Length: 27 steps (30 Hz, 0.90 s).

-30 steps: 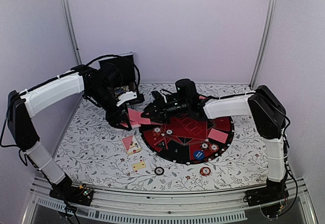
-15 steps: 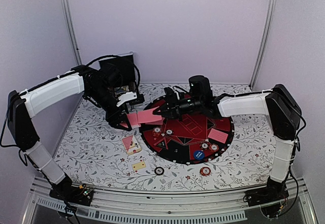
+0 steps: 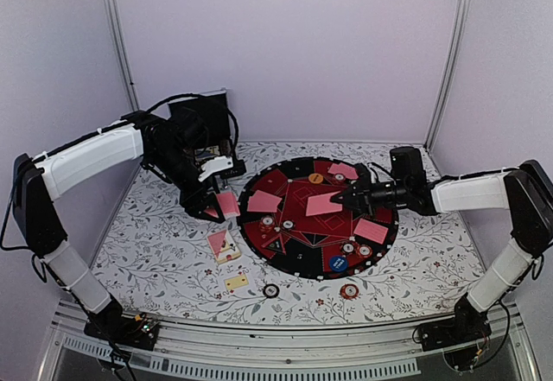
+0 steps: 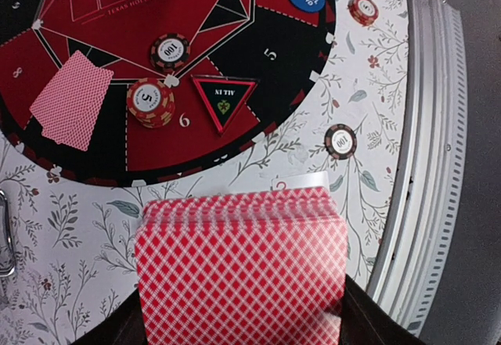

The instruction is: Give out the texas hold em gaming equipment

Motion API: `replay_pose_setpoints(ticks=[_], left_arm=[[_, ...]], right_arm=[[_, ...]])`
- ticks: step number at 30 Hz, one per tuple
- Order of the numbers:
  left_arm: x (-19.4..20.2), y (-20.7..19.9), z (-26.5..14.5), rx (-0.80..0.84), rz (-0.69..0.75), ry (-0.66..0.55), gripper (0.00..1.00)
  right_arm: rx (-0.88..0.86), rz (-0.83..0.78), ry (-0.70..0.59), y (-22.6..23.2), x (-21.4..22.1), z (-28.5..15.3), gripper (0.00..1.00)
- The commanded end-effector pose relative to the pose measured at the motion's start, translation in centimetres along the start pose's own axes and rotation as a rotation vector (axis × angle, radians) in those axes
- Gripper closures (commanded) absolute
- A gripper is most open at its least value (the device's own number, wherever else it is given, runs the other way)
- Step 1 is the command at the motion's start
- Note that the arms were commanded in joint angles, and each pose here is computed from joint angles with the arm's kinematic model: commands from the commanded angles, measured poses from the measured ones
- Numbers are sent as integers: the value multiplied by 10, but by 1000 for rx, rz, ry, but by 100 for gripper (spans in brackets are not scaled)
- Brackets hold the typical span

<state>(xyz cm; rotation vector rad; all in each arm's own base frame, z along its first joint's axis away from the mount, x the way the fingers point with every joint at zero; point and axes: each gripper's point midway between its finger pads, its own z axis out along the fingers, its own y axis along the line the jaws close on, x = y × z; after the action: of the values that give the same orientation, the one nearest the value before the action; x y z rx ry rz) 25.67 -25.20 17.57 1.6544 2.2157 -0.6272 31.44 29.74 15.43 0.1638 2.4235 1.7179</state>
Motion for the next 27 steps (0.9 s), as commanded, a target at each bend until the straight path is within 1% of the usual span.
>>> replay_pose_setpoints(ticks=[1, 7, 12, 16, 20, 27], left_arm=[[-6, -7, -6, 0, 23, -30, 100], [-8, -7, -6, 0, 25, -34, 100], [-7, -7, -6, 0, 23, -33, 100], [-7, -7, -6, -1, 23, -32, 100], [-7, -6, -6, -2, 25, -32, 100], [-6, -7, -6, -1, 30, -30, 100]], right_arm=[[93, 12, -121, -35, -9, -43, 100], [262, 88, -254, -90, -17, -89, 100], [369, 133, -297, -123, -14, -104, 100], [441, 151, -330, -139, -15, -111, 100], [475, 155, -358, -146, -21, -116, 100], [553, 183, -371, -165, -19, -122, 100]])
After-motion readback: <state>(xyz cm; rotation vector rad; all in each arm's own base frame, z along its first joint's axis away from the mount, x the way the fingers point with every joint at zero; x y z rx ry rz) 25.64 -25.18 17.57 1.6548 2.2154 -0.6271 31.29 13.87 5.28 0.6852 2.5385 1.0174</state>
